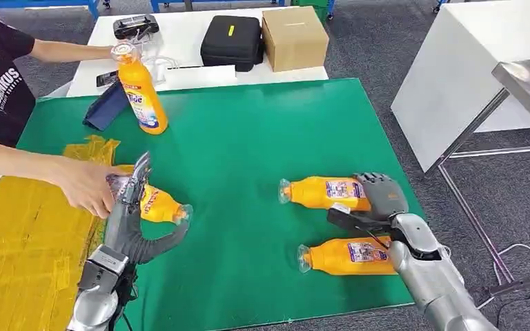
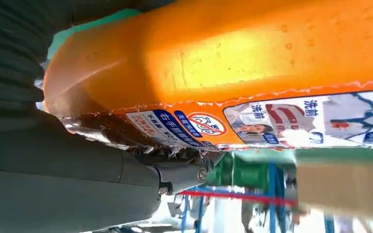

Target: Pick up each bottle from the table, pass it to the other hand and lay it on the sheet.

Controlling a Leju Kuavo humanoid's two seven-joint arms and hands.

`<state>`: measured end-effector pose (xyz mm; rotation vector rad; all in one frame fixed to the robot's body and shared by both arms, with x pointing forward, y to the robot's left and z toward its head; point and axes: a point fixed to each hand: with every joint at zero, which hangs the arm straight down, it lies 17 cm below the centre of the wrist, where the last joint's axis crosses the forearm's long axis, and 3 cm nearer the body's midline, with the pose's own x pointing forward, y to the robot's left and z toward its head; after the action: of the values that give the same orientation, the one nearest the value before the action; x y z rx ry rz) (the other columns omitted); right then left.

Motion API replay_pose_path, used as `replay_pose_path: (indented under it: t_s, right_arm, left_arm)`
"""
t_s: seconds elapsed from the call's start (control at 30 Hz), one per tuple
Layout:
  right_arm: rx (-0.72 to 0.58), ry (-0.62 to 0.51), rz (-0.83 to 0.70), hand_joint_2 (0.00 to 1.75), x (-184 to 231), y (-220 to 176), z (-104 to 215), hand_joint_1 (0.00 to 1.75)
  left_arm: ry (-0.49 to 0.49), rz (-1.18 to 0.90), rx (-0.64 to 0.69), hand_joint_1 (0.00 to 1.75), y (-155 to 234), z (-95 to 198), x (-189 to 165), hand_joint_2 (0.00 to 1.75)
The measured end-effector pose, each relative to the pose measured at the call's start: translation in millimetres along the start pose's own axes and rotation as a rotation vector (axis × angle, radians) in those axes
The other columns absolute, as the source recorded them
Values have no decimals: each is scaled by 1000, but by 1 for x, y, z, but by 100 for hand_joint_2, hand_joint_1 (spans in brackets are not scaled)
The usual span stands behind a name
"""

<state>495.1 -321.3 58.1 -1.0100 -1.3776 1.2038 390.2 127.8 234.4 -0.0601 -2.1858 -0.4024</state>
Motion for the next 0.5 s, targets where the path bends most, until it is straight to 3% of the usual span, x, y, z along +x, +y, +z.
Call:
replay_pose_path:
  t_s: [0.27, 0.5]
  right_arm:
    - [-316, -50, -347, 175, 65, -85, -9, 175]
    - [-390, -81, -479, 175, 87, -109, -6, 175]
  left_arm:
    - [31, 1, -63, 0, -23, 2, -5, 175]
    - [34, 3, -87, 0, -33, 2, -5, 175]
